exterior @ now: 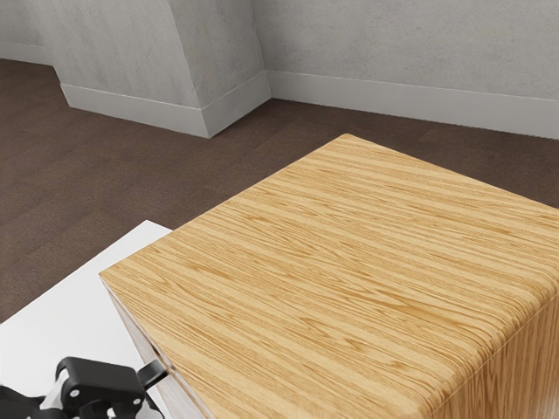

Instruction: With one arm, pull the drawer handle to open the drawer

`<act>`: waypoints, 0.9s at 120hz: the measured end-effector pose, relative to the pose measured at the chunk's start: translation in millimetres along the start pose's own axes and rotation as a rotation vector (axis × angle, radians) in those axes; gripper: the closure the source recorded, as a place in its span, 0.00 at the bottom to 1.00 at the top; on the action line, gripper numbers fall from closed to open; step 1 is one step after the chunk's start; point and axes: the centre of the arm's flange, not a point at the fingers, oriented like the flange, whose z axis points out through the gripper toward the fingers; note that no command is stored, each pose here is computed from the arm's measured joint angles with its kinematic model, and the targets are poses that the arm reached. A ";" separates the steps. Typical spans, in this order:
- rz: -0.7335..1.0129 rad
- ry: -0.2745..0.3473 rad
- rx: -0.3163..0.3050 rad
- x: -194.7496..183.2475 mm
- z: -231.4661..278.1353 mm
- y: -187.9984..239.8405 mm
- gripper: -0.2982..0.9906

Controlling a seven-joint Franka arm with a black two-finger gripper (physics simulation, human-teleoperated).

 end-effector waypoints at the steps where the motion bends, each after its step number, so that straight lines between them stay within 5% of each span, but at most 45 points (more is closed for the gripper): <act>1: 0.000 0.000 0.000 -0.1 0.3 0.2 0.24; 108: -0.051 0.011 0.042 17.9 24.1 -12.7 0.24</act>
